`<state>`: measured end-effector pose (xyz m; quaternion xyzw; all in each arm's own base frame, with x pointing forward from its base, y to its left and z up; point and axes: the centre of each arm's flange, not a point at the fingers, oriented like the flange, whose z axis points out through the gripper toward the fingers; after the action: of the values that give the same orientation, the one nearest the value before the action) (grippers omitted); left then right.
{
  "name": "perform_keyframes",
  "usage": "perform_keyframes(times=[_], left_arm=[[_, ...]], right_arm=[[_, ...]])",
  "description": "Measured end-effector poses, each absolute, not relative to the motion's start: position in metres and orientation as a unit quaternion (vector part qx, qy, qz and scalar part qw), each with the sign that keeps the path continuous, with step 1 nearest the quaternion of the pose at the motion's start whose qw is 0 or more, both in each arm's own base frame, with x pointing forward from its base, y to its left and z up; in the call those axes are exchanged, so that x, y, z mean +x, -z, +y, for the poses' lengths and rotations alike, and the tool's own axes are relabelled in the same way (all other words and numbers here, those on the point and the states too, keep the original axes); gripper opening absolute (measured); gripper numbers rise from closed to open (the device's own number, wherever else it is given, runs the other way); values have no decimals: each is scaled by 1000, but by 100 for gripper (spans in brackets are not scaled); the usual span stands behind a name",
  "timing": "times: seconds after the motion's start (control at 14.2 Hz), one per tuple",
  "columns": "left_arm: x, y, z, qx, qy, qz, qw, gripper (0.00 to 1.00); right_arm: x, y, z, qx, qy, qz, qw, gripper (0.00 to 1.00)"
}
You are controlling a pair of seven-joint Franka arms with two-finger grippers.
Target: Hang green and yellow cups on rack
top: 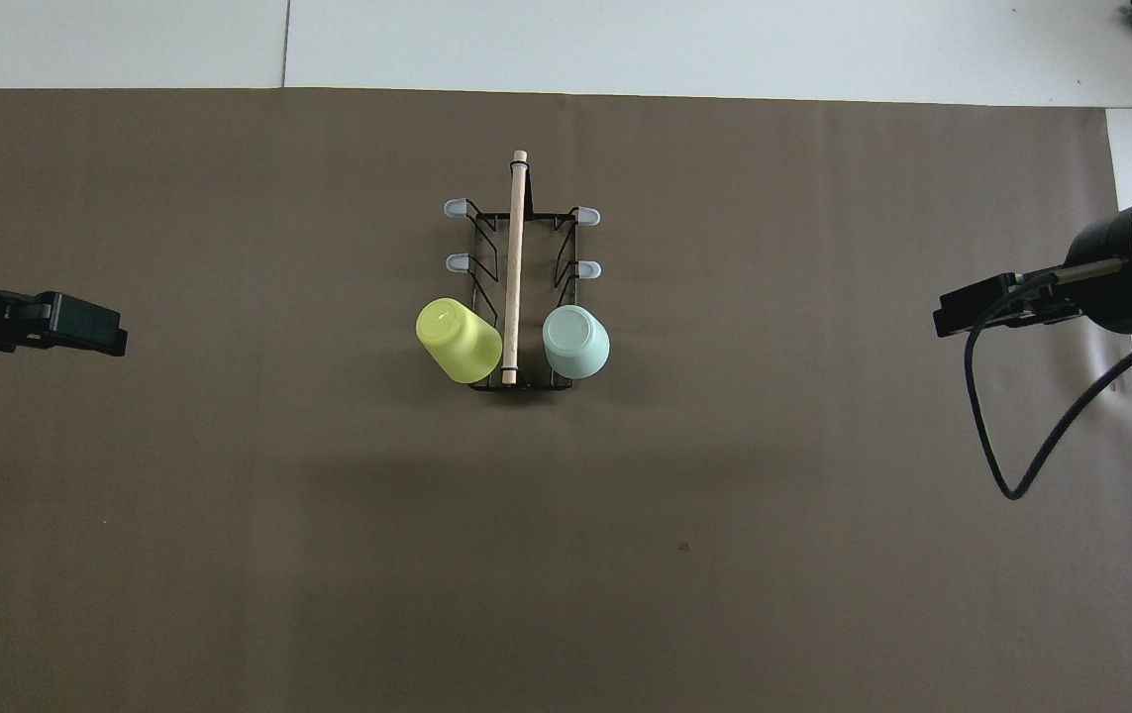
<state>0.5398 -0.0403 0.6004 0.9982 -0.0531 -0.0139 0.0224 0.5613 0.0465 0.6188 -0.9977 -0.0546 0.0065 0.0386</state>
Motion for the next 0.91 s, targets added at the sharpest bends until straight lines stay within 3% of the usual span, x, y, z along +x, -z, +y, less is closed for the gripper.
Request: perform_keyframes(times=[0.35,0.91], left_arm=[[540,-598,-33,999,5,-50,20,100],[533,-629,-34,998,16,-59,-7,100]], right_arm=[[561,-619,47,-998,-6,-55,39,100],[561,-619,47,-998,-6,-55,39,100]])
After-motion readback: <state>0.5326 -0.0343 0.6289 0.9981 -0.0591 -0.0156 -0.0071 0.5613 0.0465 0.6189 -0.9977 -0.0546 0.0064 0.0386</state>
